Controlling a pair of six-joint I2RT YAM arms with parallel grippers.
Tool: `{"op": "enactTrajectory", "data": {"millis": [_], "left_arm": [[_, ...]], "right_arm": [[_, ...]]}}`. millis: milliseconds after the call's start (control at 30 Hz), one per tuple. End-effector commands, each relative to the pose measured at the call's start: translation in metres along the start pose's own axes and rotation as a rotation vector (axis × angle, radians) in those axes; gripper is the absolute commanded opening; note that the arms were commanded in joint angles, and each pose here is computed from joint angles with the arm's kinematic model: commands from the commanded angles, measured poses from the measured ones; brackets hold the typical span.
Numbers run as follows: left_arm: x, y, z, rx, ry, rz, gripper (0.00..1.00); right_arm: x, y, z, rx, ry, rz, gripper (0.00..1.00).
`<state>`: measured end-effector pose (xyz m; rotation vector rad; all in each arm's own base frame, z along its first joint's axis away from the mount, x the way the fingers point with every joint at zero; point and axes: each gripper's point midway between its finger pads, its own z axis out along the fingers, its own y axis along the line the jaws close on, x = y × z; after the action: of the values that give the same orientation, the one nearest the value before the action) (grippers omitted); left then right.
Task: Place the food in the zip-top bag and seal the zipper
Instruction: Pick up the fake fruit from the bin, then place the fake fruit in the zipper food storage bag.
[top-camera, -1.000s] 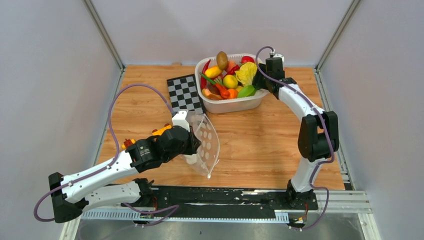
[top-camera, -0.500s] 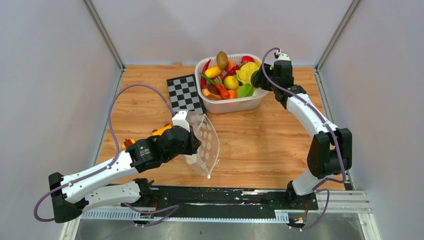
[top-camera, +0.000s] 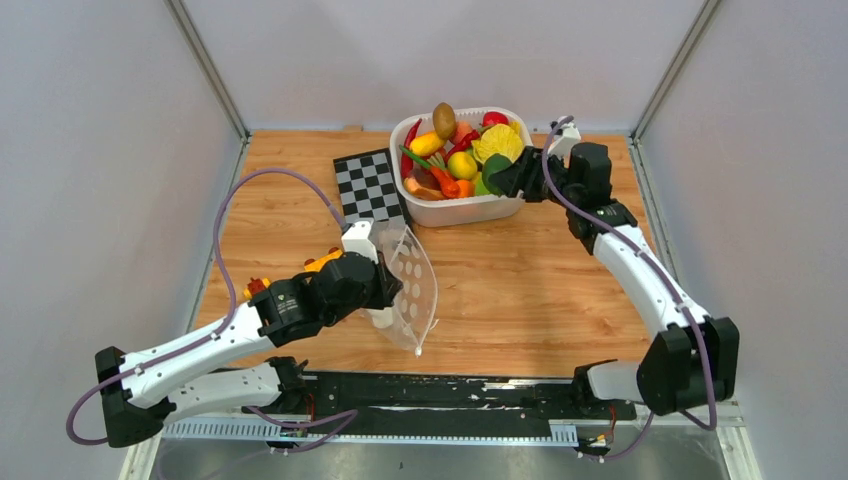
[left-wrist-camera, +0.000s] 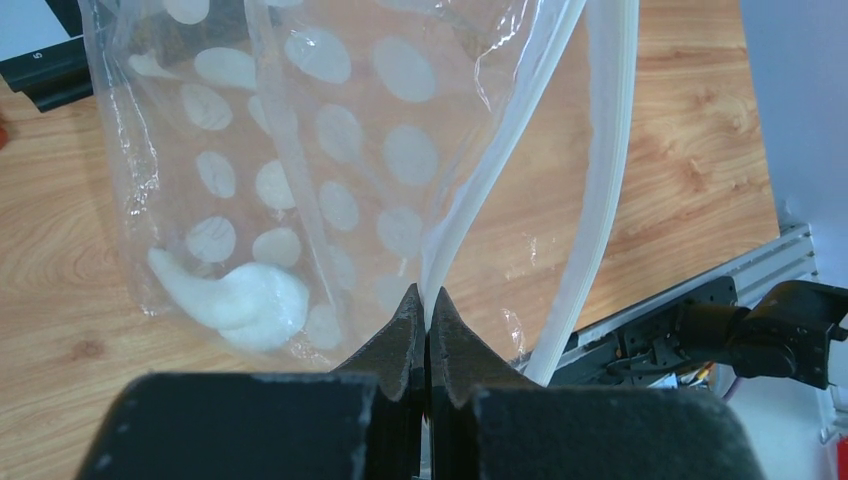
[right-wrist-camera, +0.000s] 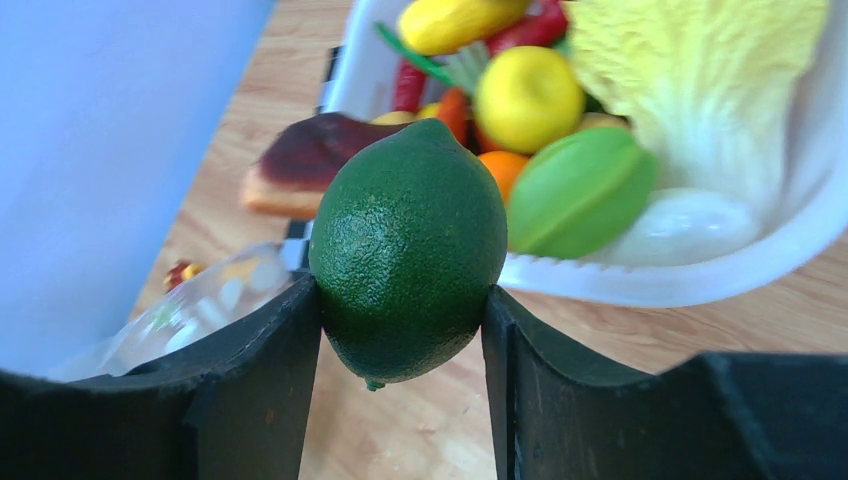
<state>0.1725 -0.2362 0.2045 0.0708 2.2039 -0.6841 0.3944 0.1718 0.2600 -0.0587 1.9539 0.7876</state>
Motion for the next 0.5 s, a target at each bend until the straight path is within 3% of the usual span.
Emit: {"op": "enactTrajectory", "data": {"millis": [0,467], "left_arm": [[-0.015,-0.005,-0.003,0.023,-0.068,-0.043,0.00],[-0.017,-0.021,0.008,0.046,-0.046,-0.038,0.00]], "right_arm": [[-0.005,0.064,-0.041,-0.282,-0.041,-0.037,0.30],[0.089,0.165,-0.135,-0.739,0.047,-0.263,0.32]]}}
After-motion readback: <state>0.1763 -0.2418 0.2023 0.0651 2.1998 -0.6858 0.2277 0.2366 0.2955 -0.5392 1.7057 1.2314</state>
